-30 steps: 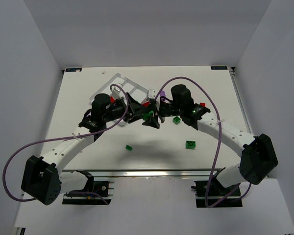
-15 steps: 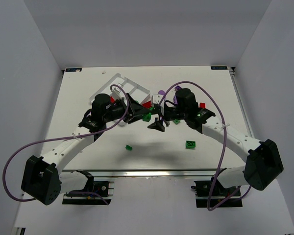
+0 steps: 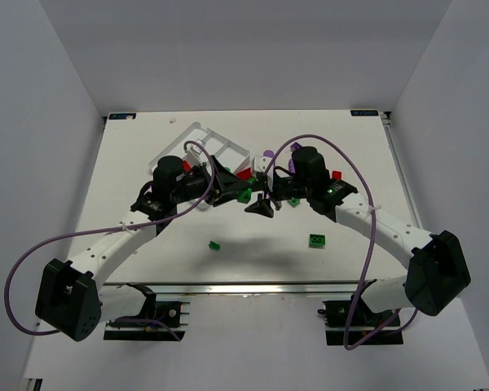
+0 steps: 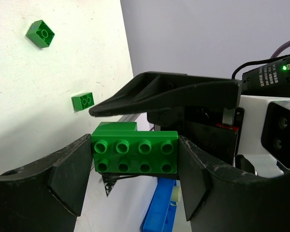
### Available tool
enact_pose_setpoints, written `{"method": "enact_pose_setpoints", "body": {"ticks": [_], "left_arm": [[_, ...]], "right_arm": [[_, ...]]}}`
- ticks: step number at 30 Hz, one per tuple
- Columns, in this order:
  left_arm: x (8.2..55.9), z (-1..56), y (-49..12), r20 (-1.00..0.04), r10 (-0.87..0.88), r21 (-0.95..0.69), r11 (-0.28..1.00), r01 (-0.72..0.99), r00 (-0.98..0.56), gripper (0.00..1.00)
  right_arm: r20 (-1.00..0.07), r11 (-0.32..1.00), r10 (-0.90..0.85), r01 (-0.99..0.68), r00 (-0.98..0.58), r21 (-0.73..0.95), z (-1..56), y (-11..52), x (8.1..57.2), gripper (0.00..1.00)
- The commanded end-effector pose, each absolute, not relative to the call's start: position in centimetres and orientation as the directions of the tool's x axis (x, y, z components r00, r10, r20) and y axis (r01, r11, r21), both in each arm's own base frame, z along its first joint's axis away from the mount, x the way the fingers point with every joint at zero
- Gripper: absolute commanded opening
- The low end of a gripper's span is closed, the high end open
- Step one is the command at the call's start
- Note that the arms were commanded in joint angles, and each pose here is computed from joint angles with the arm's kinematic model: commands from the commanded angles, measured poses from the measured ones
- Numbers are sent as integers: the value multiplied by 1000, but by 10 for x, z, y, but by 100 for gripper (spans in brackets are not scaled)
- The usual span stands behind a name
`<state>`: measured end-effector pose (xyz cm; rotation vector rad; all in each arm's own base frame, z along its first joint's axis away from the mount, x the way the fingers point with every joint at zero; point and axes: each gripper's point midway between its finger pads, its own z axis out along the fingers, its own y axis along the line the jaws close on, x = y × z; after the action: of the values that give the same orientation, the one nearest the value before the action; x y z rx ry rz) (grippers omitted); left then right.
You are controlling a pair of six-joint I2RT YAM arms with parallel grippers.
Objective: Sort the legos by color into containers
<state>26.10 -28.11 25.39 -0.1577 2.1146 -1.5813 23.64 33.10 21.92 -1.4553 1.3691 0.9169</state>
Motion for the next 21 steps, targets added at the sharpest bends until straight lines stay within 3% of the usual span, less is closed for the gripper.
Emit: {"method": "enact_pose_setpoints", "body": {"ticks": [1,8,15,21], "left_arm": [[258,272,-281,-345,-373,-925,290,244,-861,31],[257,268,-281,-339,-373,-927,291,238,-864,31],[258,265,-281,-339,-369,-925,299,234,-865,31],[263,264,-272,-344,-379,-921,313,231,-859,30]], "right_arm": [[-953,11,-255,-985,161,-170,240,340,241,63],[-958,18,-239,-986,159,-168,245,342,242,52],[-956,20,-238,-983,170,-180,246,341,243,24],[-950,17,-249,-980,188,-198,242,336,239,5]]}}
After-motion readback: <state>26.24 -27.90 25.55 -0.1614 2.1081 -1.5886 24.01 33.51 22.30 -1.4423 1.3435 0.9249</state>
